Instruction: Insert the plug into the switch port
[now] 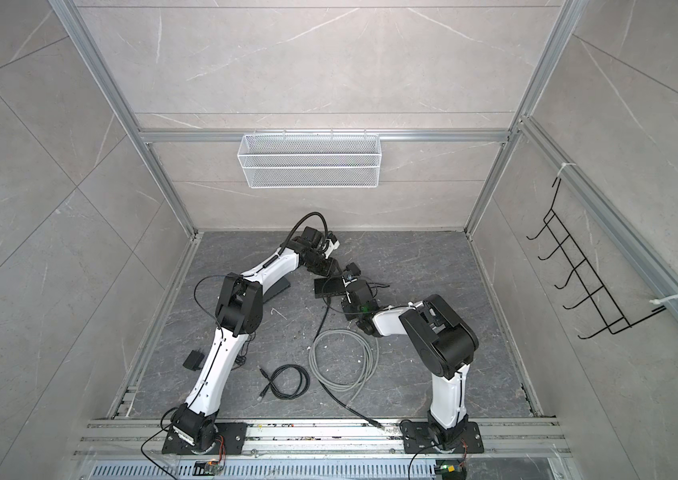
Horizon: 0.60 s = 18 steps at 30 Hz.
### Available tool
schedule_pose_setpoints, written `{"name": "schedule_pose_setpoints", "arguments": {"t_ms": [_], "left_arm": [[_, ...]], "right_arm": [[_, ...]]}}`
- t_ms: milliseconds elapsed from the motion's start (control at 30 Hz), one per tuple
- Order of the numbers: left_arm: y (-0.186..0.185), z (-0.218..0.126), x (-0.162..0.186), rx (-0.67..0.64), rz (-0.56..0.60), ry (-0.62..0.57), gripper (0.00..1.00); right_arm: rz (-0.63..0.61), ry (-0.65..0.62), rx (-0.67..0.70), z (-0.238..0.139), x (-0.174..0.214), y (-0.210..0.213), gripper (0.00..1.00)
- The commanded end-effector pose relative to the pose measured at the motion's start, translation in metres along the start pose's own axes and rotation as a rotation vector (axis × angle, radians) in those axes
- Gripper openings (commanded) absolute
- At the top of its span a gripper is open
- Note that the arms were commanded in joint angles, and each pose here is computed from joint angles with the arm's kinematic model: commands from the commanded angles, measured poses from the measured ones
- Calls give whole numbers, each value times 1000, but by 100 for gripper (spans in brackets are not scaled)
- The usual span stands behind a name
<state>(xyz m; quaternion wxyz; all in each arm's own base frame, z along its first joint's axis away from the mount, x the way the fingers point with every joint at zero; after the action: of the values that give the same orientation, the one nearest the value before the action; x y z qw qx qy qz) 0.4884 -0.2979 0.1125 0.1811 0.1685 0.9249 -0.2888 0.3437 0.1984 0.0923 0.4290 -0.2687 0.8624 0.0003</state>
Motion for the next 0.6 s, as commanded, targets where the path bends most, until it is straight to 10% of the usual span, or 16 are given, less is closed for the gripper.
{"name": "schedule_pose_setpoints", "arguments": {"t_ms": [0,567], "left_arm": [[9,11,-1,-28,-36,-15,45],[2,17,33,109,-172,181,42]], "right_arm": [[49,26,-24,4,4,-8,14],[102,39,-90,2,-8,-23,13]]}}
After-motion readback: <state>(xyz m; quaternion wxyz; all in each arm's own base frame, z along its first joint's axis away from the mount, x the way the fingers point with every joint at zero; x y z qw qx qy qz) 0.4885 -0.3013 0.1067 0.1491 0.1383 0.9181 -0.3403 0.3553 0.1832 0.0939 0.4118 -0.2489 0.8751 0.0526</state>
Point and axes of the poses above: each gripper's point midway between its finger pads, its own z axis out along the fingers, its own y axis along the line the jaws close on, x = y × z, the point moved 10 cm from there along -z, back along the fingers, and after that the axes turned 10 degrees about -z, right-handed, at the moved point
